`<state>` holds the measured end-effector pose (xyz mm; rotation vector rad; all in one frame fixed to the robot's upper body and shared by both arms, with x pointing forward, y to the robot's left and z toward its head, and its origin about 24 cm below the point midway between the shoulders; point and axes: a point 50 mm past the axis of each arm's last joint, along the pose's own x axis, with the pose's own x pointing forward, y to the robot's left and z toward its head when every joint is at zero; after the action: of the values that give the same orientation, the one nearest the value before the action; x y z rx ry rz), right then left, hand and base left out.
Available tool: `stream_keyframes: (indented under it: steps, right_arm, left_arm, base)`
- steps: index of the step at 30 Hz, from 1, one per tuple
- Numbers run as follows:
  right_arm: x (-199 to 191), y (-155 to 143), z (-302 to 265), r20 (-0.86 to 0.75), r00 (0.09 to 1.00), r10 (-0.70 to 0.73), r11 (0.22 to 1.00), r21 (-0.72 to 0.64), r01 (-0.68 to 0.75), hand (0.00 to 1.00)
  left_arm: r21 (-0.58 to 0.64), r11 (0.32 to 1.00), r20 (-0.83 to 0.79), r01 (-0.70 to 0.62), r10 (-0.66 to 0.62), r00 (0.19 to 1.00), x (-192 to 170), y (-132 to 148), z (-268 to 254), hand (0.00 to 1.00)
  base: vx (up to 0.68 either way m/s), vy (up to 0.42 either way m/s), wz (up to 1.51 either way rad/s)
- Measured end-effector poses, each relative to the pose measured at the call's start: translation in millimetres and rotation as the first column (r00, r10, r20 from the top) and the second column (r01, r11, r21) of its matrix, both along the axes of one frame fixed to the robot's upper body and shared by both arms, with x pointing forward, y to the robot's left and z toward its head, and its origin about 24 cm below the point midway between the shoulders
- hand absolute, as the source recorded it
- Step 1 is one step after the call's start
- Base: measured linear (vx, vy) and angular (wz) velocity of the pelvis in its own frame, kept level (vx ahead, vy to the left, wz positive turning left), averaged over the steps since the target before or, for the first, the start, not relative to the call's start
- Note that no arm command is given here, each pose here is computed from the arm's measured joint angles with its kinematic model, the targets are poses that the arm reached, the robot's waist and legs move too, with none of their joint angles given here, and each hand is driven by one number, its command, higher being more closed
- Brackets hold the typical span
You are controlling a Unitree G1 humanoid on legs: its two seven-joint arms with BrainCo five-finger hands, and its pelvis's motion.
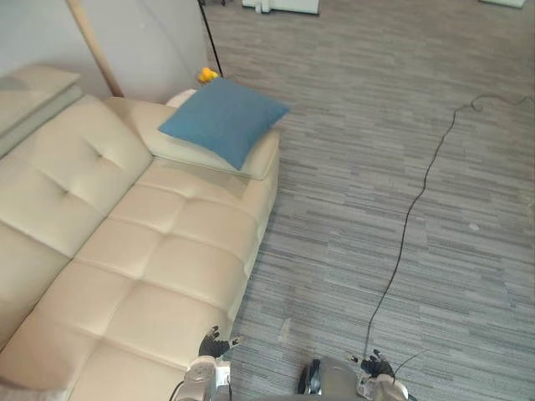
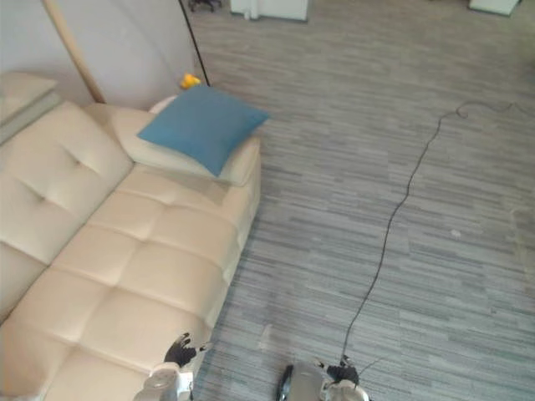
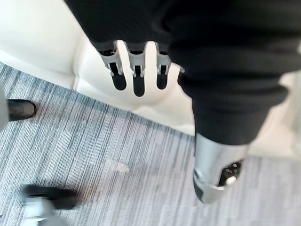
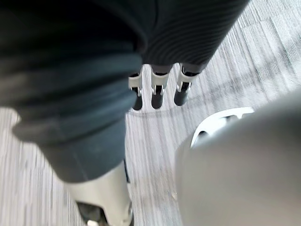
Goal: Pick up cushions and gather them together orderly.
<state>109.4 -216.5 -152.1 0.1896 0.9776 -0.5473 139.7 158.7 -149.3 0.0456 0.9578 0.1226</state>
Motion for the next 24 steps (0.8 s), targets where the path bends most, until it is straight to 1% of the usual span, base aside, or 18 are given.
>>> stream_keyframes:
  steps: [3,4,7,10,12,15,16,18,21,24]
  right_arm:
    - [-1,-13,2,-0.001,1.0,-0.018,0.999,-0.029,0.018,0.0]
    - [-5,-12,1,-0.011,1.0,-0.023,0.999,-0.025,0.023,0.0]
    - [-6,-4,-1,-0.019,1.0,0.004,1.0,-0.011,-0.004,0.0]
    - [1,3,0,-0.004,1.0,0.008,1.0,-0.001,-0.008,0.0]
    - [4,1,1,0.015,1.0,-0.019,1.0,0.008,0.019,0.0]
    - [3,1,1,0.012,1.0,-0.019,1.0,0.004,0.019,0.0]
    - [1,1,0,0.004,1.0,-0.021,1.0,0.006,0.021,0.0]
    - [0,13,-2,-0.003,1.0,-0.011,0.999,0.033,0.011,0.0]
    - [-5,13,-4,-0.016,1.0,0.001,0.999,0.033,-0.001,0.0]
    - [-8,15,-4,-0.026,1.0,0.017,0.999,0.037,-0.016,0.0]
  left_arm:
    - [-0.036,0.999,-0.019,-0.037,0.036,0.999,-6,-10,-3,0.0]
    - [-0.051,0.997,-0.006,-0.058,0.058,0.998,-2,-12,-1,0.0]
    - [-0.056,0.996,0.019,-0.067,0.068,0.997,1,-12,2,0.0]
    - [-0.052,0.997,0.076,-0.064,0.068,0.995,11,-10,8,0.0]
    - [-0.054,0.997,0.085,-0.047,0.052,0.995,13,-13,10,0.0]
    - [-0.054,0.998,0.085,-0.024,0.029,0.996,13,-16,10,0.0]
    - [-0.051,0.998,0.085,-0.025,0.029,0.996,12,-15,10,0.0]
    - [-0.031,0.999,0.077,-0.027,0.029,0.997,11,-7,9,0.0]
    - [-0.028,1.0,0.066,-0.006,0.008,0.998,9,-9,8,0.0]
    - [-0.02,1.0,0.042,-0.019,0.02,0.999,4,-3,6,0.0]
  base:
    - [0.55,-0.291,-0.04]
    - [0.47,-0.244,0.17]
    - [0.38,-0.162,0.03]
    - [0.38,-0.087,-0.07]
    - [0.3,0.028,-0.26]
    - [0.38,0.14,-0.34]
    - [0.46,0.216,-0.48]
    - [0.55,0.183,-0.46]
    - [0.45,0.174,-0.28]
    - [0.4,0.12,-0.01]
